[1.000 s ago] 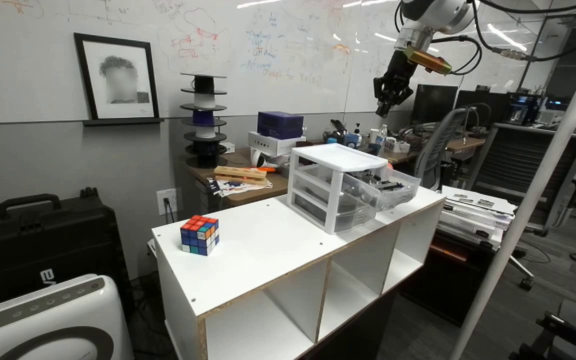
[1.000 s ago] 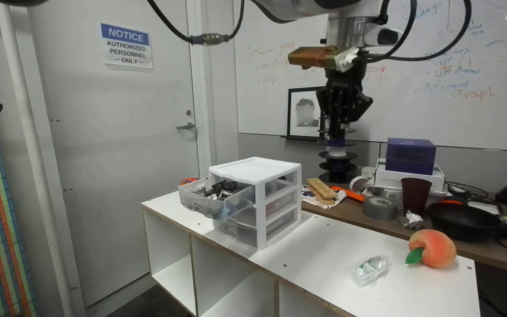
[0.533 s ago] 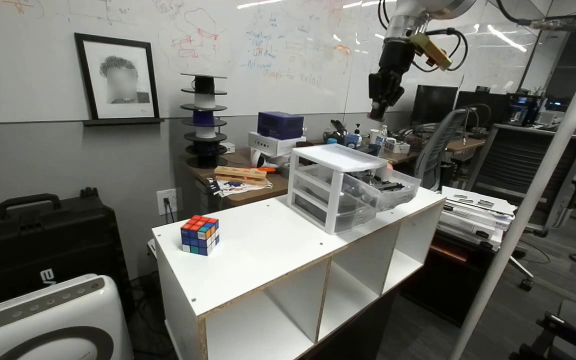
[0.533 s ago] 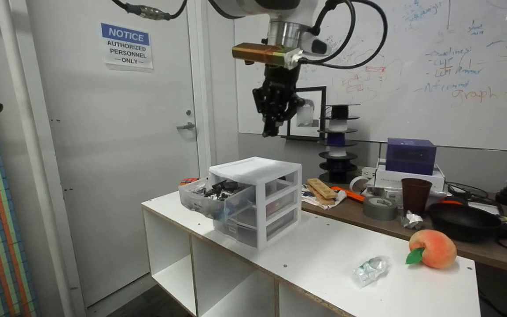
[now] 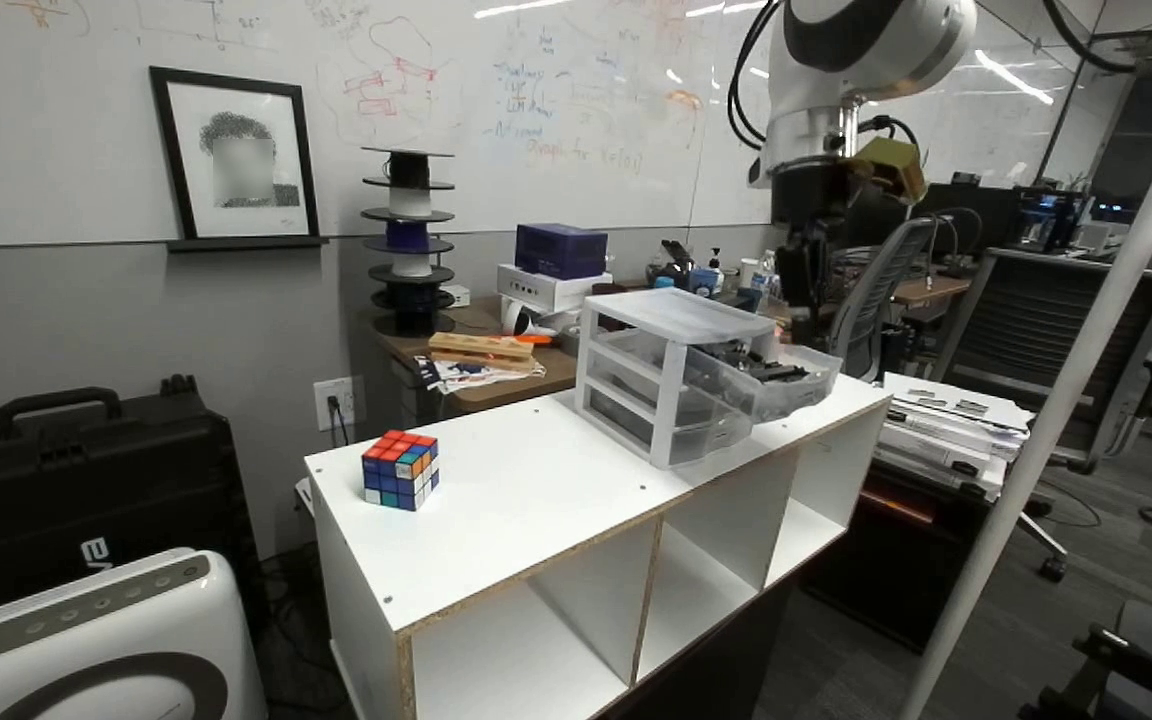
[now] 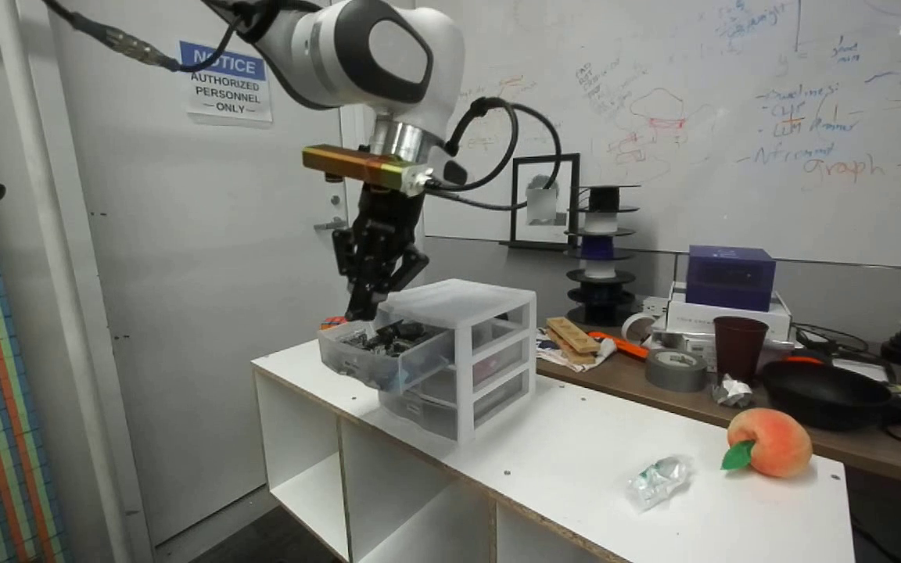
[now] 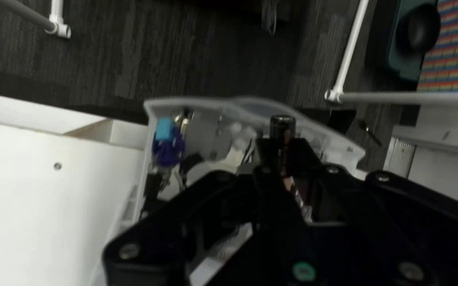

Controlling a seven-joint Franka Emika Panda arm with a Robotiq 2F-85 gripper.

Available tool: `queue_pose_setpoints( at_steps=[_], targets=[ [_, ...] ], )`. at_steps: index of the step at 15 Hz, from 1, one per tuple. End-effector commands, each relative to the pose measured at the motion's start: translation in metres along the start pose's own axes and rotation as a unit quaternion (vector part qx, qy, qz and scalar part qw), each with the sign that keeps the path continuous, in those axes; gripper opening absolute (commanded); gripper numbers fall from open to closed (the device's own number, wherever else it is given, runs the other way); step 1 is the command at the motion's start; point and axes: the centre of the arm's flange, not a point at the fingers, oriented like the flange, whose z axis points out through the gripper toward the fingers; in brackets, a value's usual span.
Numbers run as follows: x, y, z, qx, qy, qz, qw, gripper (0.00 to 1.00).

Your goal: Put the battery and plastic in the open drawer respectively, then close the drawer

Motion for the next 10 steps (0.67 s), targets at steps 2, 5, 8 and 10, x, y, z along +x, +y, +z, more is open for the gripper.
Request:
queue_pose_setpoints(
  at_steps=[2, 5, 8, 10],
  targets=[
    [-0.056, -0.028, 0.042, -0.032, -0.002, -0.039, 0.9987, 0.16],
    [-0.064, -0.030, 0.041, -0.031, 0.059, -0.037, 0.9971, 0.16],
    [-0.074, -0.030, 0.029, -0.007, 0.100, -0.034, 0.9944, 0.16],
    [-0.078, -0.028, 0.025, 0.005, 0.122, -0.030, 0.9921, 0.16]
  ],
)
